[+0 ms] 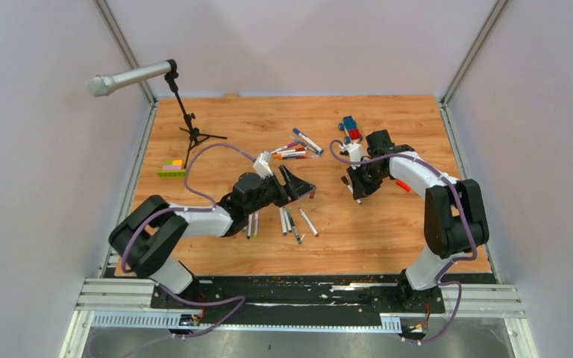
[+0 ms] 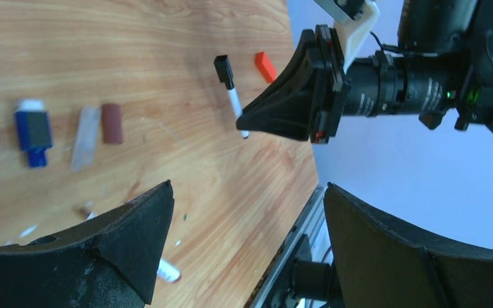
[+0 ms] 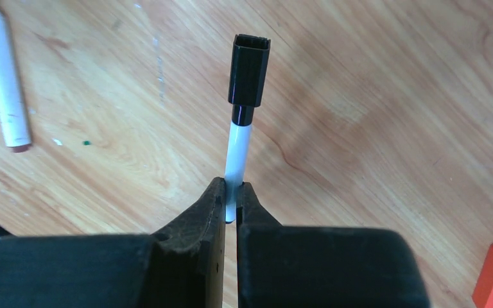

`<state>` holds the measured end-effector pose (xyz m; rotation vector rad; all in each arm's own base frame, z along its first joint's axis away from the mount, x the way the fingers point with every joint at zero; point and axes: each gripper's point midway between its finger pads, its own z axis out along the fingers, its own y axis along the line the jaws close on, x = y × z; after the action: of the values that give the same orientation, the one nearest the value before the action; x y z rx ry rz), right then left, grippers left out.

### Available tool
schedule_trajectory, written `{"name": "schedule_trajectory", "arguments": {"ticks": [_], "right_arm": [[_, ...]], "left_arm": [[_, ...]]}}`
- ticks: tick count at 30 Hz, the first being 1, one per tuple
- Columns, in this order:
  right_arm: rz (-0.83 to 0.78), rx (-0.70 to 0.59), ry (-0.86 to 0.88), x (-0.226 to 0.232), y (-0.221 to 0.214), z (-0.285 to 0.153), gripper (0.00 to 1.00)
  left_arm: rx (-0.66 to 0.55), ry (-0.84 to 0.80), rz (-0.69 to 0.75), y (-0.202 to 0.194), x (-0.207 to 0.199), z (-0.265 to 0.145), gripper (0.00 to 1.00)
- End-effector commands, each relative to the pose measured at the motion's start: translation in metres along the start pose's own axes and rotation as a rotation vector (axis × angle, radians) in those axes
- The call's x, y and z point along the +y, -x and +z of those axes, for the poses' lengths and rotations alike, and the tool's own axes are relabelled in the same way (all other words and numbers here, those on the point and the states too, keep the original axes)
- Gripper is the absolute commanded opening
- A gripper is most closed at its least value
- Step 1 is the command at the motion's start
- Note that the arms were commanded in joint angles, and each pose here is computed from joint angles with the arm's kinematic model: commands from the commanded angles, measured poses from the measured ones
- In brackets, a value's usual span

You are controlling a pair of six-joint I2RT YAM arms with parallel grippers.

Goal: Open the pen caps
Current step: Pick up the pen from the center of the board, then open the pen cap from the pen.

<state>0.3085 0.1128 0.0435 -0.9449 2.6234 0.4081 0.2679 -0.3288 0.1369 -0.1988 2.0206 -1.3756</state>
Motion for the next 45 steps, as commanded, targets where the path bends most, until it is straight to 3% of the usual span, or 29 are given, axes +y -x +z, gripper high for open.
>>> {"name": "schedule_trajectory", "arguments": {"ticks": [1, 10, 29, 38, 41, 42, 45], "right_arm": [[-0.027, -0.143, 0.122, 0.022, 0.027, -0.013, 0.00], [-0.060, -0.234, 0.291, 0.056, 0.039, -0.030, 0.00], [-0.065, -0.265, 0.387, 0.073, 0.043, -0.035, 0.00], [-0.055, -0.244, 0.401, 0.074, 0.039, -0.029, 0.00], [-0.058, -0.239, 0.403, 0.076, 0.039, -0.028, 0.00], [-0.061, -0.237, 0.412, 0.077, 0.039, -0.028, 0.00], [-0.057, -0.234, 0.419, 0.078, 0.038, -0.028, 0.02]], "left_arm": [[-0.001, -0.144, -0.052, 0.009, -0.038, 0.031, 0.92], [0.024, -0.073, -0.042, 0.003, -0.024, 0.081, 0.93], [0.030, -0.011, -0.044, 0.001, -0.008, 0.112, 0.63], [0.041, -0.010, -0.042, -0.002, -0.007, 0.116, 0.36], [0.045, -0.013, -0.037, -0.003, -0.007, 0.116, 0.22], [0.053, -0.019, -0.033, -0.004, -0.007, 0.116, 0.05], [0.055, -0.036, -0.028, -0.006, -0.010, 0.114, 0.00]]}}
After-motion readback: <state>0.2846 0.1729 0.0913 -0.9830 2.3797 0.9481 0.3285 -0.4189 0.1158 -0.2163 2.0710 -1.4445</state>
